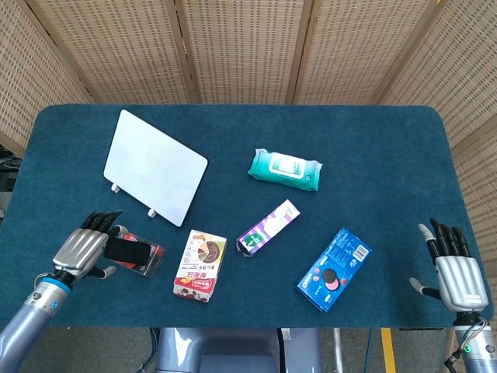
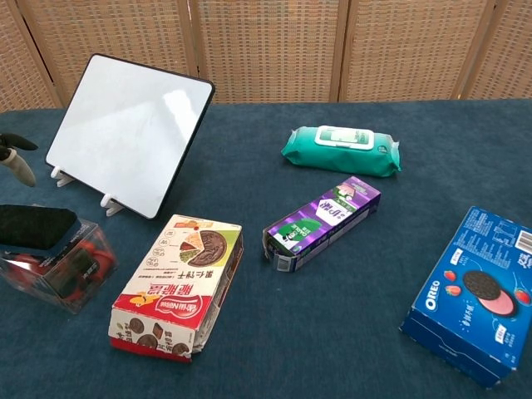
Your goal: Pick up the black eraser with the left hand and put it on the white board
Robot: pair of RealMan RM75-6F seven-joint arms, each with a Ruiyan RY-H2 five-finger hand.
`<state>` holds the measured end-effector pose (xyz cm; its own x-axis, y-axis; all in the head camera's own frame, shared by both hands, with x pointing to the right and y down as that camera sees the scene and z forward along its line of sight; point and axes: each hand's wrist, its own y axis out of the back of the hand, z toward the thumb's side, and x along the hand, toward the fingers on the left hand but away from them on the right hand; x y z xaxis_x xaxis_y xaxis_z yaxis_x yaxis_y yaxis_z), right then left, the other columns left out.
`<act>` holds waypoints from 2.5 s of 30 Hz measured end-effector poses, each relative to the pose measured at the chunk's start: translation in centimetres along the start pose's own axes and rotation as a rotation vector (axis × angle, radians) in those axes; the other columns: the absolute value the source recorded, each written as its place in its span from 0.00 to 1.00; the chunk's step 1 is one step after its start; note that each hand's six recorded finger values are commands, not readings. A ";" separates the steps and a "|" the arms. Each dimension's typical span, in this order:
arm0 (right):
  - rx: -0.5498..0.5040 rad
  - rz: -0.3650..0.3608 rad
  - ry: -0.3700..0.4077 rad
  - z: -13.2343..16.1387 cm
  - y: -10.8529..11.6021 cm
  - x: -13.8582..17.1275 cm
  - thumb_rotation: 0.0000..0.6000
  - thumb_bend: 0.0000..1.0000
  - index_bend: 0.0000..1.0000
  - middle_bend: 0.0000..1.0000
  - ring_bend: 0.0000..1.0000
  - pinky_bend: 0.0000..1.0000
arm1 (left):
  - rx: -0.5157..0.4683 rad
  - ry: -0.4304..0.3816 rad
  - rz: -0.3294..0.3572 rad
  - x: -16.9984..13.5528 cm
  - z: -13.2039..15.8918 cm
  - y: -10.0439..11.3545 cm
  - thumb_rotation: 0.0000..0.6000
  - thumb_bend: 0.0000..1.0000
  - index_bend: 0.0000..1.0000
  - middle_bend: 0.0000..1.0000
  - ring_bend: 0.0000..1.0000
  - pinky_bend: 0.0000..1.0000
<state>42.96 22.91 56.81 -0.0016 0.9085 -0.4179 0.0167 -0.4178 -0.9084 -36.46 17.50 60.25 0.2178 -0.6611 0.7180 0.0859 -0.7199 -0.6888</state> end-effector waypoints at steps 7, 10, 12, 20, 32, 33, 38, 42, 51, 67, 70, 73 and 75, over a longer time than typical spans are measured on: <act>0.001 -0.002 0.004 0.1 0.0 0.0 1.00 0.04 0.02 0.00 0.00 0.00 | 0.040 0.017 0.026 0.6 0.2 -0.9 1.00 0.24 0.25 0.00 0.00 0.00; -0.001 -0.002 0.004 0.1 0.0 0.0 1.00 0.04 0.02 0.00 0.00 0.00 | 0.058 0.017 0.039 0.9 0.4 -1.1 1.00 0.24 0.25 0.00 0.00 0.00; -0.001 -0.002 0.004 0.1 0.0 0.0 1.00 0.04 0.02 0.00 0.00 0.00 | 0.056 0.014 0.039 1.0 0.7 -1.4 1.00 0.24 0.26 0.00 0.00 0.00; -0.005 -0.002 0.005 0.1 0.0 0.0 1.00 0.04 0.02 0.00 0.00 0.00 | 0.073 0.010 0.035 1.5 1.0 -2.0 1.00 0.26 0.28 0.00 0.00 0.00; -0.009 -0.006 0.008 0.1 0.1 0.1 1.00 0.04 0.02 0.00 0.00 0.00 | 0.050 -0.003 0.035 1.8 1.8 -2.4 1.00 0.38 0.40 0.00 0.00 0.00; -0.010 -0.006 0.008 0.1 0.1 0.1 1.00 0.04 0.02 0.00 0.00 0.00 | 0.047 -0.004 0.037 1.8 1.9 -2.4 1.00 0.38 0.41 0.00 0.00 0.00; -0.009 -0.004 0.009 0.1 0.1 0.1 1.00 0.04 0.02 0.00 0.00 0.00 | 0.037 -0.007 0.052 1.8 2.0 -2.2 1.00 0.39 0.44 0.00 0.00 0.00; -0.011 -0.004 0.005 0.1 0.1 0.1 1.00 0.04 0.02 0.00 0.00 0.00 | 0.024 -0.004 0.081 1.8 1.9 -1.7 1.00 0.38 0.45 0.00 0.00 0.00; -0.012 0.001 0.002 0.0 0.0 0.1 1.00 0.04 0.02 0.00 0.00 0.00 | 0.025 0.050 0.230 2.7 -0.2 0.3 1.00 0.38 0.47 0.00 0.00 0.00; 0.003 0.022 -0.014 -0.1 -0.9 -0.6 1.00 0.04 0.03 0.00 0.00 0.00 | 0.116 0.098 0.505 8.6 -4.1 1.5 1.00 0.37 0.47 0.00 0.00 0.00; -0.001 0.023 -0.017 -0.2 -0.9 -0.7 1.00 0.04 0.02 0.00 0.00 0.00 | 0.128 0.091 0.526 10.4 -3.7 1.4 1.00 0.37 0.47 0.00 0.00 0.00; -0.007 0.023 -0.023 -0.4 -0.9 -0.8 1.00 0.04 0.02 0.00 0.00 0.00 | 0.133 0.081 0.545 12.0 -3.0 1.6 1.00 0.37 0.47 0.00 0.00 0.00; -0.011 0.023 -0.026 -0.5 -0.9 -0.8 1.00 0.04 0.02 0.00 0.00 0.00 | 0.127 0.071 0.559 12.8 -2.5 1.8 1.00 0.37 0.47 0.00 0.00 0.00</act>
<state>43.48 22.54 57.97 -0.0272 0.8980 -0.4392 0.0280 -0.4385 -0.8983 -35.94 7.23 68.50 0.1983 -0.9494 0.2437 0.0933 -0.2292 -0.9689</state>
